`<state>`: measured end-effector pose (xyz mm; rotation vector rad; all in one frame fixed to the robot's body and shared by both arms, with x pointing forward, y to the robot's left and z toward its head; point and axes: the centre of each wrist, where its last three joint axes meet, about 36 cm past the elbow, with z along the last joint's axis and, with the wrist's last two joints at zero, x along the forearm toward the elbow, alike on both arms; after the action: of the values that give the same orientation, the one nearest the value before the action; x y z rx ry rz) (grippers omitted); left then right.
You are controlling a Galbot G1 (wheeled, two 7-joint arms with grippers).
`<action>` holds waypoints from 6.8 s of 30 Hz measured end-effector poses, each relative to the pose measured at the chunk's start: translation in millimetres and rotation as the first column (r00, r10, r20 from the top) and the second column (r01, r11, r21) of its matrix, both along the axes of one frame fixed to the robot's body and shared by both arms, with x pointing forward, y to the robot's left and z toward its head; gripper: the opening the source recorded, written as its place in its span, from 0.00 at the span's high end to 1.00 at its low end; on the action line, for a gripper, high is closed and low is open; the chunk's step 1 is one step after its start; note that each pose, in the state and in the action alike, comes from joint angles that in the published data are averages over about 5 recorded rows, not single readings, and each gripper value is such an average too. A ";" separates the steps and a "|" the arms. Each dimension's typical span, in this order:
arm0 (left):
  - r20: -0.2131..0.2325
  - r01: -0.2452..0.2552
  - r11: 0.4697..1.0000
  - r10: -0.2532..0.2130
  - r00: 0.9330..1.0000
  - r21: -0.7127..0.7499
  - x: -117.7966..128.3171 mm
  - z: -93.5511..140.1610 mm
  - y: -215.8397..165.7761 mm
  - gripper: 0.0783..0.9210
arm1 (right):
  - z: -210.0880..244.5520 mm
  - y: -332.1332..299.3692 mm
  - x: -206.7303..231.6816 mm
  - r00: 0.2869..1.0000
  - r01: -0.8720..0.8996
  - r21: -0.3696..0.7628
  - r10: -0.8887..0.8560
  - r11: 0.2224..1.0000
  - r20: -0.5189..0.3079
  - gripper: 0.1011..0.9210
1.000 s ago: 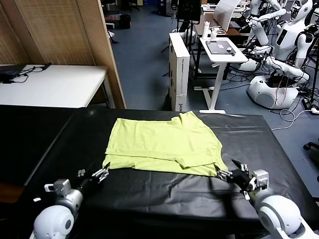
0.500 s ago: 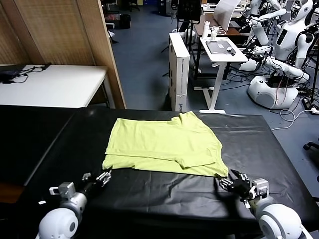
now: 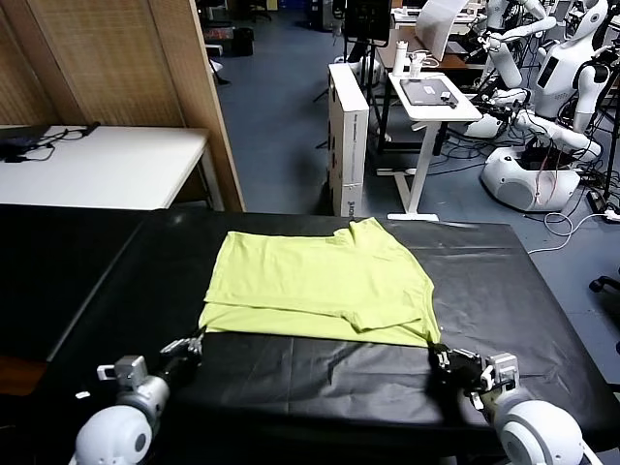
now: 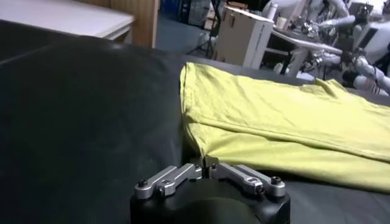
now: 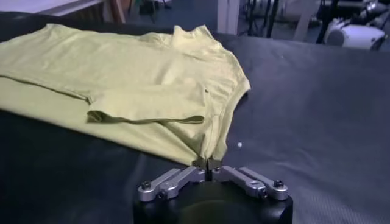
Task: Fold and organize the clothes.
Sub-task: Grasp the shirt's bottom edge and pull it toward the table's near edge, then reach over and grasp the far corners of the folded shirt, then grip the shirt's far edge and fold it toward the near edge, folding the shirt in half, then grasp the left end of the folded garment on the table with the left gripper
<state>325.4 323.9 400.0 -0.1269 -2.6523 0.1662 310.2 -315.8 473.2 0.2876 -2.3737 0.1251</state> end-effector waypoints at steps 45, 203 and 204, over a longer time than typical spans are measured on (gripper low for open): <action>-0.049 0.059 0.994 -0.054 0.997 0.091 -22.6 84.0 32.4 0.02 | 51.9 -4.5 100.7 0.979 -0.071 0.047 0.061 0.996 0.194 0.02; -0.054 -0.009 1.000 0.009 0.998 0.006 81.7 31.3 31.5 0.02 | -34.5 6.2 137.9 0.987 0.068 0.104 -0.083 0.992 0.140 0.02; -0.057 -0.010 1.000 0.010 0.998 0.006 82.1 30.2 31.8 0.02 | -35.2 6.2 138.1 0.987 0.069 0.105 -0.083 0.992 0.137 0.02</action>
<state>407.5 355.7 430.2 -0.1055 -2.5968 0.1635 448.3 -309.6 438.0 0.2417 -2.5329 -0.0095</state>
